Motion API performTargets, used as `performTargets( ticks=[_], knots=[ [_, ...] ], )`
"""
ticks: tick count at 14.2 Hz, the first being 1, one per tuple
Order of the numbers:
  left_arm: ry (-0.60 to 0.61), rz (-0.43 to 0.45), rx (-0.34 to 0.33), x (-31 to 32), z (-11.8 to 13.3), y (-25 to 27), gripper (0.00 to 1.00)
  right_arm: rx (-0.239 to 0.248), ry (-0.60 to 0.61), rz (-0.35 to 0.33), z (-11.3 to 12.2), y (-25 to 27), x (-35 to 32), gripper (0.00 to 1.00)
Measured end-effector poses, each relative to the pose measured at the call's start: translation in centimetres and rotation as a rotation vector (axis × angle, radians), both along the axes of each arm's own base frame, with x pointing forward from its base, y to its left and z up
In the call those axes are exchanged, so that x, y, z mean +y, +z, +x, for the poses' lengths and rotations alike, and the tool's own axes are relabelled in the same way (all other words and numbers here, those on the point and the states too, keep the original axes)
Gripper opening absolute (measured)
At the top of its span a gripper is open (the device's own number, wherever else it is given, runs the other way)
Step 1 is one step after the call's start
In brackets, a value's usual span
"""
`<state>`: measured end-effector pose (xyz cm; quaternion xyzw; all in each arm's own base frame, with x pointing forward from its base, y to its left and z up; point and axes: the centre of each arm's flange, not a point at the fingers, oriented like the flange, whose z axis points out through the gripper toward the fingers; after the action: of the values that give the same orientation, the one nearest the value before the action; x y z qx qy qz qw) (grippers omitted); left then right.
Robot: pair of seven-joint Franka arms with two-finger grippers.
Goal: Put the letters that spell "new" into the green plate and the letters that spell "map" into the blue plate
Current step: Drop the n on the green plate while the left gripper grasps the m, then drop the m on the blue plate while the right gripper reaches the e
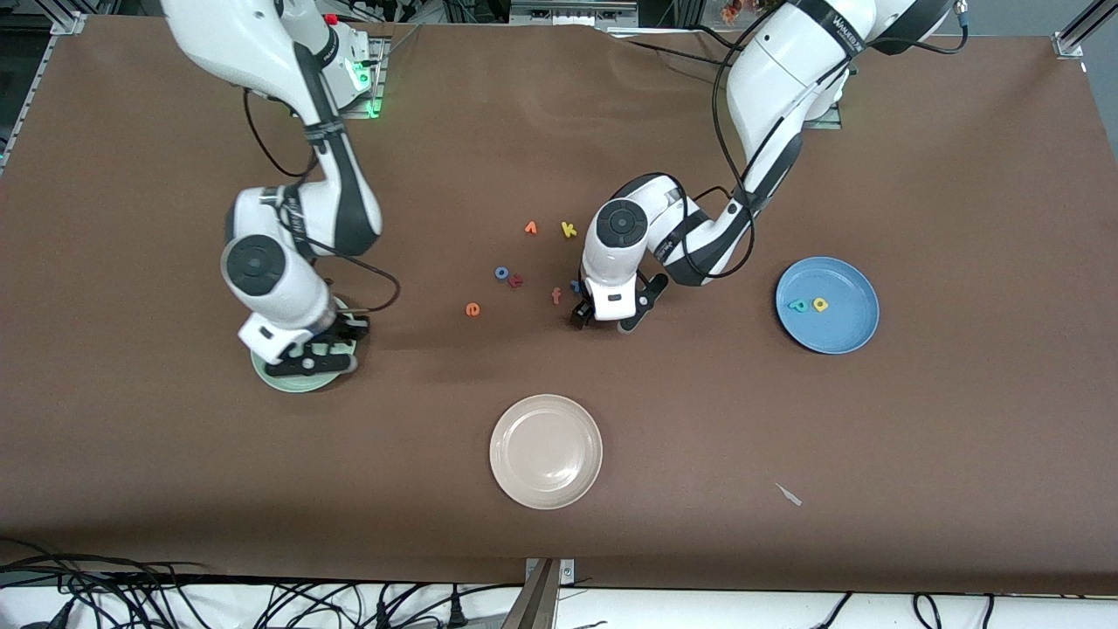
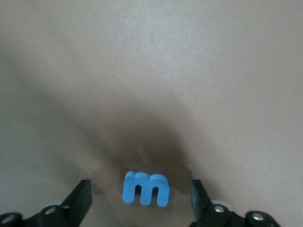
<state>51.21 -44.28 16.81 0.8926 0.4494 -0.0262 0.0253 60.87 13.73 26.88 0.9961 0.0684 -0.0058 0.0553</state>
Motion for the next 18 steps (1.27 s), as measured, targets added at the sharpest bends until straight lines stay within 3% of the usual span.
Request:
performTargets(
  ticks=[1, 2, 3, 6, 9, 10, 13, 16, 18],
  knots=[
    [-0.011, 0.005, -0.006, -0.1, 0.0, -0.1, 0.79, -0.008, 0.008, 0.006, -0.9, -0.3, -1.4, 0.26],
    [-0.013, 0.006, -0.008, -0.1, 0.0, -0.1, 0.79, -0.026, 0.019, 0.01, -1.8, -1.1, -2.4, 0.26],
    [-0.015, 0.007, -0.009, -0.1, 0.0, -0.1, 0.73, -0.043, 0.024, 0.01, -2.8, -2.1, -3.0, 0.26],
    [-0.035, 0.012, -0.035, -0.3, 0.3, 0.6, 0.42, -0.077, 0.025, 0.005, -4.8, -4.8, -3.7, 0.31],
    [-0.044, 0.017, -0.036, -0.3, 0.4, 0.5, 0.41, -0.084, 0.023, 0.005, -5.1, -5.2, -3.7, 0.59],
    [-0.054, 0.019, -0.035, -0.3, 0.4, 0.5, 0.41, -0.085, 0.018, 0.009, -5.1, -5.2, -3.6, 0.63],
    [-0.171, 0.105, 0.031, 1.7, 1.1, 0.6, 0.41, -0.089, -0.041, 0.035, -5.5, -5.3, -1.5, 0.64],
    [-0.358, 0.194, 0.165, 7.7, 3.5, 1.6, 0.41, -0.098, -0.144, 0.083, -6.5, -5.3, 4.0, 0.64],
    [-0.489, 0.202, 0.259, 12.9, 5.5, 3.2, 0.41, -0.104, -0.208, 0.122, -7.2, -4.9, 8.4, 0.64]
  ],
)
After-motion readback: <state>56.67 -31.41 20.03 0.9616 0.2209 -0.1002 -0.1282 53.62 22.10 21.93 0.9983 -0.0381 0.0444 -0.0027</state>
